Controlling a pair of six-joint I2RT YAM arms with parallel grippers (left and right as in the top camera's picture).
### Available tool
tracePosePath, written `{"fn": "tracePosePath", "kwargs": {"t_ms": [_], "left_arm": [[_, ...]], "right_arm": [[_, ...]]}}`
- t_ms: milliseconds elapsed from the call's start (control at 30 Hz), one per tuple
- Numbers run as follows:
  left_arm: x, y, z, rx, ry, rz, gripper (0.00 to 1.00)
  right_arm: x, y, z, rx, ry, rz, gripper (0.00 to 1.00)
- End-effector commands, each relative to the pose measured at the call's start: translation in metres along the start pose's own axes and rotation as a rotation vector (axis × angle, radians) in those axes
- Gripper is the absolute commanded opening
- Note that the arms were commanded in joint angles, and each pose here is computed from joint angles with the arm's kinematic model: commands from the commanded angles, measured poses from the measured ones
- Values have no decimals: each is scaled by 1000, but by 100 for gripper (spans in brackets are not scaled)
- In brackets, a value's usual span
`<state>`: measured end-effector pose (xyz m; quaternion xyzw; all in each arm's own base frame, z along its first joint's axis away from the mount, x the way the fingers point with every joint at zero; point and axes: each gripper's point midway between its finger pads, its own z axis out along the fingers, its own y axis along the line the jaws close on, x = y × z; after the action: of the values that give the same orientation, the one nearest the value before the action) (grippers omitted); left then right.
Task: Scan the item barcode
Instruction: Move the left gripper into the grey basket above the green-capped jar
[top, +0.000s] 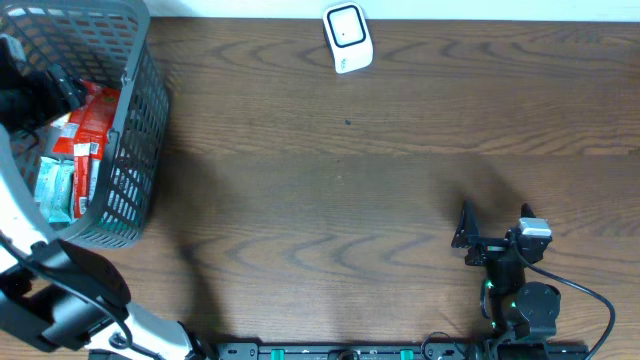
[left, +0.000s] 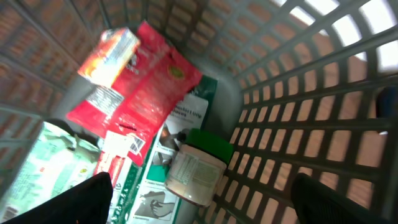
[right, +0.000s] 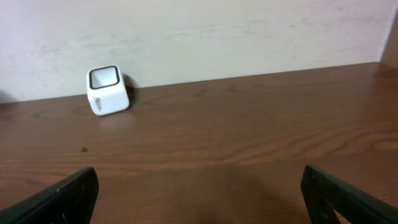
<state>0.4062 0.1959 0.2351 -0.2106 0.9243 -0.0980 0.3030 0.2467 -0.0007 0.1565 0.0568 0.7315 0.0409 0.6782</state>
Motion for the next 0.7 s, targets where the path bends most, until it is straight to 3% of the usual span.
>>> {"fn": "tracePosePath", "kwargs": {"t_ms": [0, 367, 667], "left_arm": [[13, -6, 22, 29, 67, 13, 92], [33, -33, 42, 62, 165, 71, 92], [48, -20, 48, -14, 217, 69, 92]], "right_arm": [[1, 1, 0, -4, 3, -4, 99], [1, 1, 0, -4, 3, -4, 99], [1, 1, 0, -4, 3, -4, 99]]}}
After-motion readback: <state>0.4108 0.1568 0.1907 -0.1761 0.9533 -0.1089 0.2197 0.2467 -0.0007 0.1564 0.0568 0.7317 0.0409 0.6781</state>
